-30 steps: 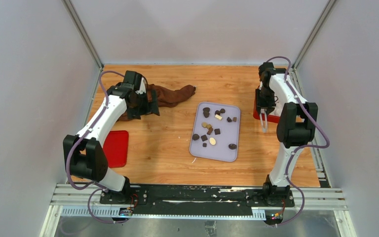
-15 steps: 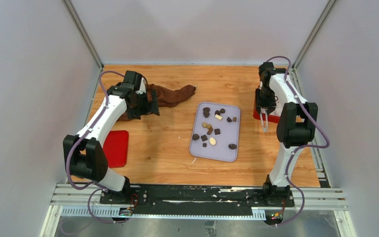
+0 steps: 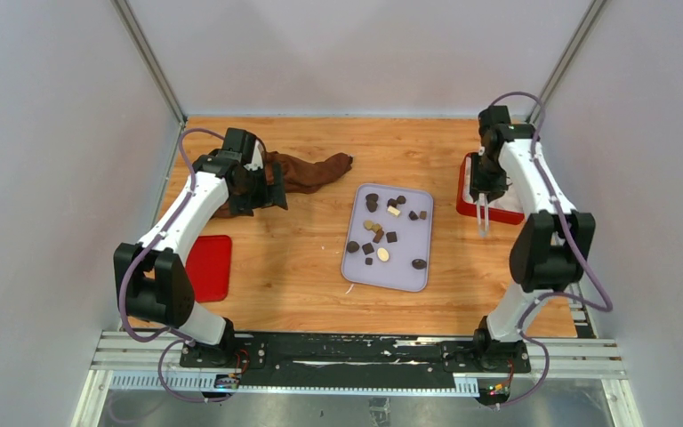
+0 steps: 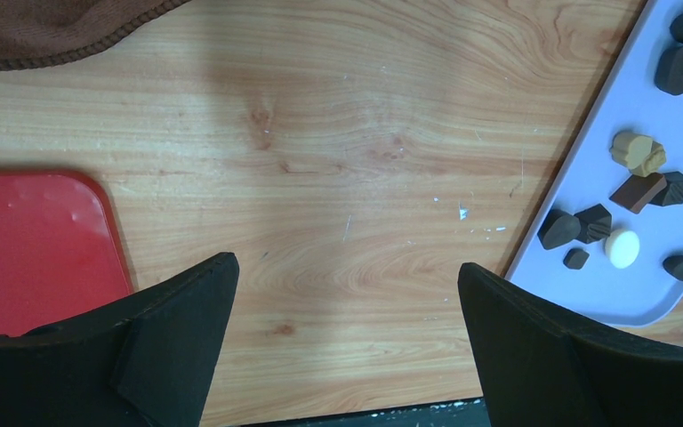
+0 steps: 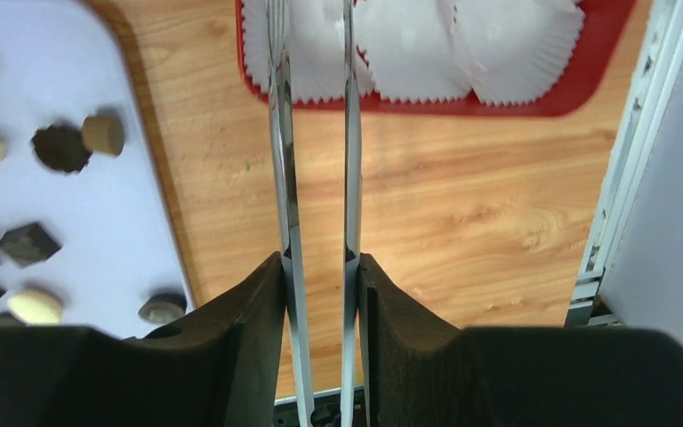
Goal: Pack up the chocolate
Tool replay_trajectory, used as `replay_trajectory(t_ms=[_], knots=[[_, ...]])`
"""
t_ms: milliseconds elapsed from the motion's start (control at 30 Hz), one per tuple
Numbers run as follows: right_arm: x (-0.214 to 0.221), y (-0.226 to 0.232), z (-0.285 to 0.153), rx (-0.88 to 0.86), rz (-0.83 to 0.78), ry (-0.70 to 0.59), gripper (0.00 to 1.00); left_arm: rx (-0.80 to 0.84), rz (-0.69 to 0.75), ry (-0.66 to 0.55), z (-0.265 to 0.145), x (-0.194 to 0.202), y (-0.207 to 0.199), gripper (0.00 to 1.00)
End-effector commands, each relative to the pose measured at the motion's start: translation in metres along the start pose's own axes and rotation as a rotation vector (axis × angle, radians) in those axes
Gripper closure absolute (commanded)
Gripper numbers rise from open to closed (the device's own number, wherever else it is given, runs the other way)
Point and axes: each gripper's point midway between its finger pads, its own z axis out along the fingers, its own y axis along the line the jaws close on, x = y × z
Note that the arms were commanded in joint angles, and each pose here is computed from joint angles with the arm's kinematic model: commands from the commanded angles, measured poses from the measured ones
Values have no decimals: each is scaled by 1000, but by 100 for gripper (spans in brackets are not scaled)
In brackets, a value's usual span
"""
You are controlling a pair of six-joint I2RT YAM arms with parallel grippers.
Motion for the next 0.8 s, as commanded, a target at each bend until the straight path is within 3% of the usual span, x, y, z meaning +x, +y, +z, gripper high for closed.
replay_trajectory(t_ms=[0, 200, 400, 500, 767], knots=[[23, -3, -41, -56, 64, -71, 100, 6, -3, -17, -6, -1, 0, 0], [79, 53, -58, -138, -114, -22, 100, 0, 0, -16, -4, -4, 0, 0], [122, 85, -40, -162, -189, 85, 84, 2, 1, -5, 0, -4, 0, 0], [126, 95, -29, -155, -201, 108, 76, 2, 5, -3, 0, -4, 0, 0], [118, 114, -3, -153, -176, 134, 72, 11, 10, -10, -3, -5, -2, 0]])
